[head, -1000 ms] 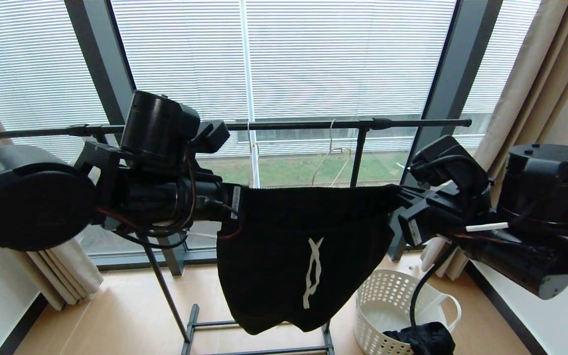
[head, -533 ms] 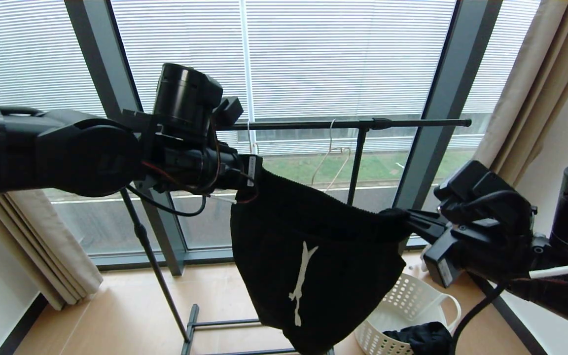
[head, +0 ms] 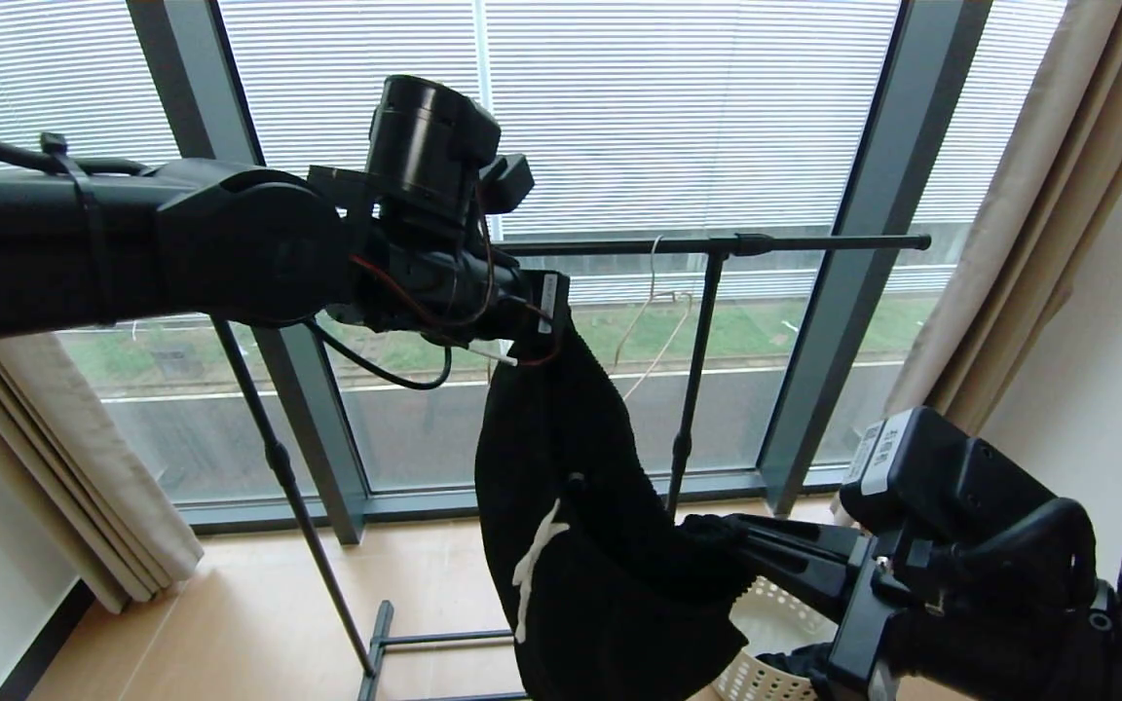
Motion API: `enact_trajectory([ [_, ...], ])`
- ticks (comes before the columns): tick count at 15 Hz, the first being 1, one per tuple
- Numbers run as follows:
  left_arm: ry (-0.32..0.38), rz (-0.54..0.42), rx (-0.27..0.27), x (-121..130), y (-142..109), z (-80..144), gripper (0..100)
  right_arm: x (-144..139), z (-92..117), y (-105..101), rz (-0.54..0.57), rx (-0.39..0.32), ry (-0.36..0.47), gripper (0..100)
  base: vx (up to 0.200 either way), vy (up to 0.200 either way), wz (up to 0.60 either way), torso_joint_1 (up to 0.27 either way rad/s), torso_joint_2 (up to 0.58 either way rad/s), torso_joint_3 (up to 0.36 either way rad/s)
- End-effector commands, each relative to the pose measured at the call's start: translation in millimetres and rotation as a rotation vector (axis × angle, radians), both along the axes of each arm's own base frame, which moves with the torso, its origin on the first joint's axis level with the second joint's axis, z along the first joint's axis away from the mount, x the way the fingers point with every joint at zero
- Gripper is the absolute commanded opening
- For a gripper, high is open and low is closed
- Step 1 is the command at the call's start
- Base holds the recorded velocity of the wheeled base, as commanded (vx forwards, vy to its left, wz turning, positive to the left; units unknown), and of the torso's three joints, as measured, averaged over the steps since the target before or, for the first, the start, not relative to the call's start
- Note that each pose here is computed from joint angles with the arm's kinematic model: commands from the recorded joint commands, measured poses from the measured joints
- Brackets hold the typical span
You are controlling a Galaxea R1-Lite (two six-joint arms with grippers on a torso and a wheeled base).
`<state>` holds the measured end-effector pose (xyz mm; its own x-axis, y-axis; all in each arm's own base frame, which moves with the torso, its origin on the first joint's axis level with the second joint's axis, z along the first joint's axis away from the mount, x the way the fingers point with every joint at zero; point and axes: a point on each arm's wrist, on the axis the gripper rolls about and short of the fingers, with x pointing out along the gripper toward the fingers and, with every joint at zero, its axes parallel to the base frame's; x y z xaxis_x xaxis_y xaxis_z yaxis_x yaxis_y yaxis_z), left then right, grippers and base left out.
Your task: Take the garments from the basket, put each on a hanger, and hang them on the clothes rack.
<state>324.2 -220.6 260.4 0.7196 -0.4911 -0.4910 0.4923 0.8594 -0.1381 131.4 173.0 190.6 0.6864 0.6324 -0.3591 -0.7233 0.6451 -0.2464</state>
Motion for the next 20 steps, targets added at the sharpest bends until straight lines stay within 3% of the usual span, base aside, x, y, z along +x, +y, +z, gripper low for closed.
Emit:
enact_trajectory([
  [1, 0.020, -0.018, 0.011, 1.0, -9.9, -9.4, 0, -6.6, -9.7, 16.1, 0.045, -0.010, 0.047, 0, 0.000, 0.000, 0.00, 0.000, 0.00, 0.000],
  [5, -0.002, -0.059, -0.001, -14.5, -20.2, 0.6, 0, -16.9, -10.4, 24.7, 0.095, -0.001, 0.059, 0, 0.000, 0.000, 0.00, 0.000, 0.00, 0.000],
  [9, 0.001, -0.086, 0.000, -19.9, -29.8, -1.6, 0, -18.0, -3.2, 36.2, 0.072, 0.101, 0.132, 0, 0.000, 0.000, 0.00, 0.000, 0.00, 0.000],
  [13, -0.001, -0.085, 0.004, -18.2, -29.6, -2.5, 0, -16.9, -7.0, 33.2, 0.055, 0.078, 0.137, 0, 0.000, 0.000, 0.00, 0.000, 0.00, 0.000],
  [16, 0.051, -0.060, 0.035, -24.4, -15.4, -19.7, 0, 11.9, -11.1, 7.5, -0.111, 0.035, 0.096, 0, 0.000, 0.000, 0.00, 0.000, 0.00, 0.000],
  [18, 0.013, -0.057, 0.018, -39.4, -1.4, -29.7, 0, 25.7, -12.0, -20.3, -0.227, 0.020, 0.074, 0, 0.000, 0.000, 0.00, 0.000, 0.00, 0.000],
  [20, -0.009, -0.061, 0.057, -58.4, 21.9, -30.4, 0, 42.5, -7.5, -34.7, -0.314, 0.012, 0.046, 0, 0.000, 0.000, 0.00, 0.000, 0.00, 0.000],
])
